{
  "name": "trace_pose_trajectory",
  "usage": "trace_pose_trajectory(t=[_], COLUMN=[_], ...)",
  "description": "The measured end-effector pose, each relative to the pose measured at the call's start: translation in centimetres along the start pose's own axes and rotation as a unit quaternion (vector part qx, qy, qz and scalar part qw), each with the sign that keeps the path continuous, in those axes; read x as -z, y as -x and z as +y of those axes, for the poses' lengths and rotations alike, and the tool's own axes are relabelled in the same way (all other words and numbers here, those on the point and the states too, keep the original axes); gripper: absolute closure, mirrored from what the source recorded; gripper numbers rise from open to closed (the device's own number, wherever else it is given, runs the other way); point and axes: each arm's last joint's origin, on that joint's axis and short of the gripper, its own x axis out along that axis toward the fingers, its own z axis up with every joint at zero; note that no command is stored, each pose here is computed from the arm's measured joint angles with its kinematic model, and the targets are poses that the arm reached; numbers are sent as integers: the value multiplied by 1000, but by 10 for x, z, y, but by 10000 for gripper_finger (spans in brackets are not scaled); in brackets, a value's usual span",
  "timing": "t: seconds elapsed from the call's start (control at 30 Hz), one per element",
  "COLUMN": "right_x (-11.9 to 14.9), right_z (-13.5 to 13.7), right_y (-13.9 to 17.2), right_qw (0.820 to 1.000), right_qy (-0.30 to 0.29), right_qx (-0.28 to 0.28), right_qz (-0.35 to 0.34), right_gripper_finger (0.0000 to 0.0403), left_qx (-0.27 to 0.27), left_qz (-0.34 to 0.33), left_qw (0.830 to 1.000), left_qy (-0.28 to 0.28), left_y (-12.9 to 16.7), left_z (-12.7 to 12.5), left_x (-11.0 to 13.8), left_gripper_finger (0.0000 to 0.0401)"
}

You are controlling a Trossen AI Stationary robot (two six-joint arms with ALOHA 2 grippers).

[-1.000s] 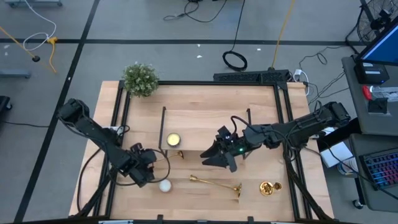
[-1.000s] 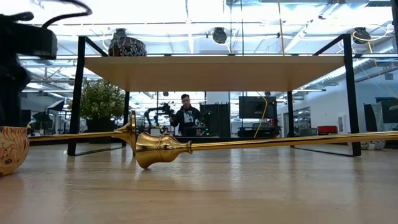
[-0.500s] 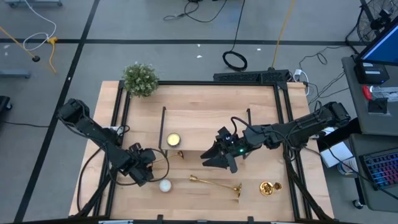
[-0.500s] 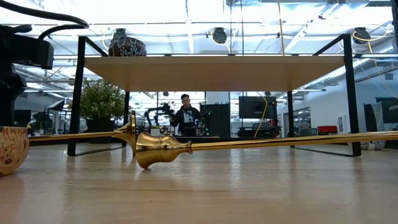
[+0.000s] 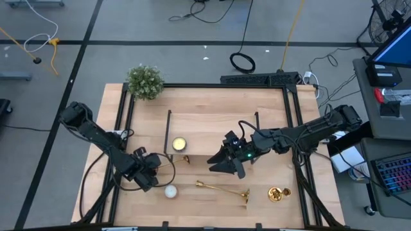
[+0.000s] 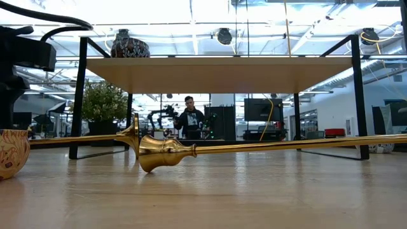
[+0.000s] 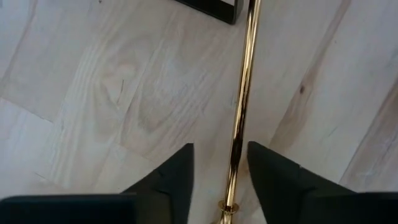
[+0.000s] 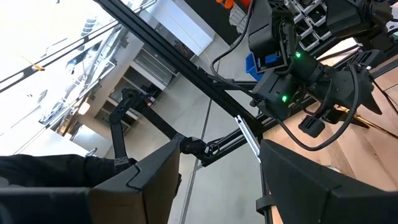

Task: Pick & Place candle stick holders
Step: Put the left gold candle holder on the shelf

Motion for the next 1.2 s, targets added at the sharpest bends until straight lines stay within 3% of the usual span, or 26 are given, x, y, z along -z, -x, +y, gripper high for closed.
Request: trace_pose_trajectory(t=[0.3,0.4,0.93,1.2], right_x=[0,0,1,1], right_z=[0,0,0,0], right_y=[0,0,0,0], right_qw=[1000,1000,1000,1000], right_qy=[0,0,1,0], right_qx=[0,0,1,2], right_qz=[0,0,3,4], right_gripper_finger=[184,184,184,184], left_qx=[5,8,2,53], left_qz=[9,8,26,39], left_qw=[1000,1000,1000,998], left_qy=[-1,-1,-2,11], left_y=[0,1,-7,-20], left_z=[0,-1,5,5], left_x=[1,0,1,6], left_gripper_finger=[379,393,252,248])
